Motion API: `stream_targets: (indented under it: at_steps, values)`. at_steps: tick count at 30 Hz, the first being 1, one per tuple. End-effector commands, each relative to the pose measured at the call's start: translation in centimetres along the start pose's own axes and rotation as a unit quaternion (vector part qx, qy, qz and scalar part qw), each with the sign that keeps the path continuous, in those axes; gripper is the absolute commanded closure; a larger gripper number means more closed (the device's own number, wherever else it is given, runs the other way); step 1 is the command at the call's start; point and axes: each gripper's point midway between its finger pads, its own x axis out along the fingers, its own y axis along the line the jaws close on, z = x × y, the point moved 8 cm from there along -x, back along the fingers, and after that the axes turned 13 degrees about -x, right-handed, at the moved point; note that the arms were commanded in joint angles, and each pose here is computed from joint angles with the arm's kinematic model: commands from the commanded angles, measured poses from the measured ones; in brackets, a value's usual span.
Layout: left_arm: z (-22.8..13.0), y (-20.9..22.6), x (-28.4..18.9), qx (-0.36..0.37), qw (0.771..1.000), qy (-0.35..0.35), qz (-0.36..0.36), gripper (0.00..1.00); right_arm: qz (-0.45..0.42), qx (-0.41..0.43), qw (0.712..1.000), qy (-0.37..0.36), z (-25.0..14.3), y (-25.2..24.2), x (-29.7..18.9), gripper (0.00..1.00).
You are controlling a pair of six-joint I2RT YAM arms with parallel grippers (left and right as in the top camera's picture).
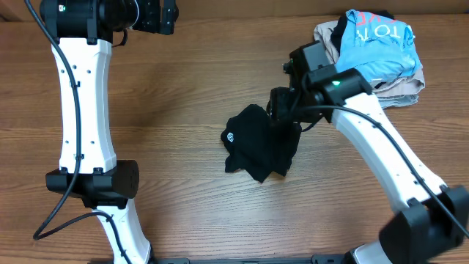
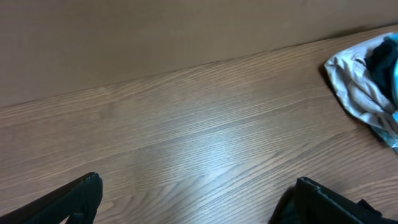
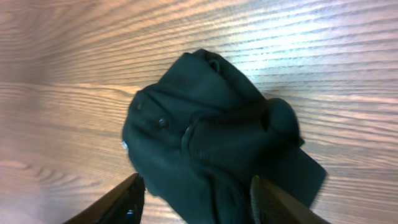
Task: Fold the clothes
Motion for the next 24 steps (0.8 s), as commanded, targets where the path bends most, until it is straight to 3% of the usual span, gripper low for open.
stream_targets:
  at_steps: [1, 8, 10, 12, 13, 20, 24]
  values:
    - [0.1, 0.6, 0.3, 0.011, 1.0, -0.001, 0.017, 0.0, -0.028, 0.037, 0.998, 0.039, -0.6, 0.3, 3.8, 0.46]
    - [0.1, 0.6, 0.3, 0.011, 1.0, -0.001, 0.018, 0.0, -0.066, 0.059, 0.994, 0.062, -1.3, 1.5, 7.4, 0.47]
    - [0.1, 0.6, 0.3, 0.011, 1.0, -0.001, 0.018, 0.0, -0.076, 0.064, 0.993, 0.061, -1.3, 1.5, 7.6, 0.63]
    - [0.1, 0.6, 0.3, 0.011, 1.0, -0.001, 0.018, 0.0, -0.077, 0.064, 0.993, 0.058, -1.2, 1.5, 7.3, 0.92]
    - [0.1, 0.6, 0.3, 0.011, 1.0, -0.001, 0.018, 0.0, -0.078, 0.064, 0.993, 0.057, -1.2, 1.6, 7.1, 0.96]
    - [0.1, 0.6, 0.3, 0.019, 1.0, -0.002, 0.018, 0.0, -0.081, 0.057, 0.994, 0.047, -0.7, 2.9, 1.2, 0.96]
    - [0.2, 0.8, 0.3, 0.019, 0.999, -0.005, 0.028, 0.0, -0.059, 0.039, 0.994, 0.088, -2.8, 5.0, -0.3, 0.96]
